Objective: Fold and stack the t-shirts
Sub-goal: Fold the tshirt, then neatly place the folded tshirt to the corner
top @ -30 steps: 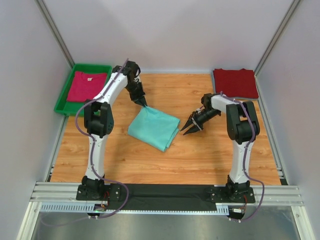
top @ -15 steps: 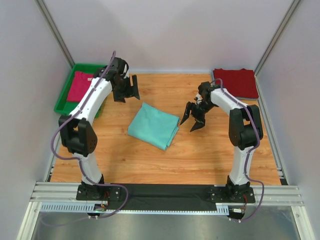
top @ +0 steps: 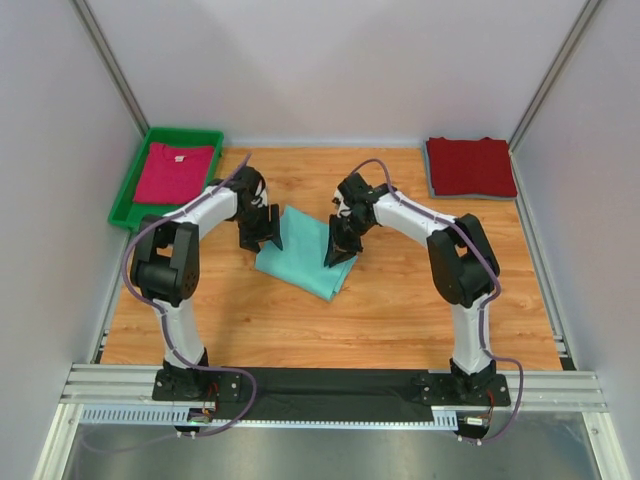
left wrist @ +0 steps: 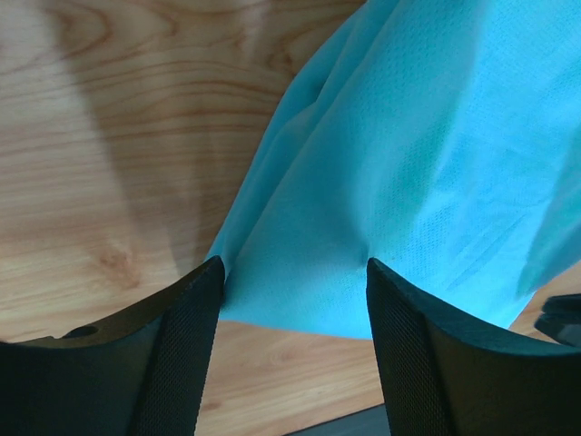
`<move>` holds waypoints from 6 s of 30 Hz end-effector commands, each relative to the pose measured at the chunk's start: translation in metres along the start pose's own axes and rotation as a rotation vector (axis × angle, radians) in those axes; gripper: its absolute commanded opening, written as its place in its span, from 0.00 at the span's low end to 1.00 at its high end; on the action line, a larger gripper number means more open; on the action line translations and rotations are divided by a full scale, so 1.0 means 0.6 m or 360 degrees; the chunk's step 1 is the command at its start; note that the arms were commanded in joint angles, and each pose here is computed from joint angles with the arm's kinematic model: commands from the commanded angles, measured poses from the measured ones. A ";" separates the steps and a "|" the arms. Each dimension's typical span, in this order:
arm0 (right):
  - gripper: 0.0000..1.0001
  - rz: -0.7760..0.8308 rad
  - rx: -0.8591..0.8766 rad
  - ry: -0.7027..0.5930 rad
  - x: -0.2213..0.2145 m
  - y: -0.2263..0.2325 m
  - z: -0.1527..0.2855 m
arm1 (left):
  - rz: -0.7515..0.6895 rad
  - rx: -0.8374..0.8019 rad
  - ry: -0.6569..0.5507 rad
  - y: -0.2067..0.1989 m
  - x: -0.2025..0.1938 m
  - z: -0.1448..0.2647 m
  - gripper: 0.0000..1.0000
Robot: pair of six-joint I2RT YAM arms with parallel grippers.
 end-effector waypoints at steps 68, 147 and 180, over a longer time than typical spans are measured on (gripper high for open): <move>0.09 -0.0234 0.0021 0.0166 -0.122 -0.162 0.002 | -0.0308 -0.0378 -0.0136 -0.049 0.053 -0.011 0.00; 1.00 -0.0459 0.0486 -0.0199 -0.037 -0.203 0.132 | -0.2370 0.0384 -0.0563 -0.408 -0.282 -0.032 0.00; 0.00 -0.0246 0.0479 -0.0089 0.018 -0.150 -0.024 | -0.2057 0.0130 -0.0618 -0.401 -0.255 0.089 0.54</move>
Point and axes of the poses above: each gripper's point midway between its finger pads, its own z axis back along the fingers, its own y axis along the line the jaws close on, x = y × z, the point moved 4 cm from there along z, back along the fingers, and after that the axes turned 6 degrees about -z, right-handed, at the moved point
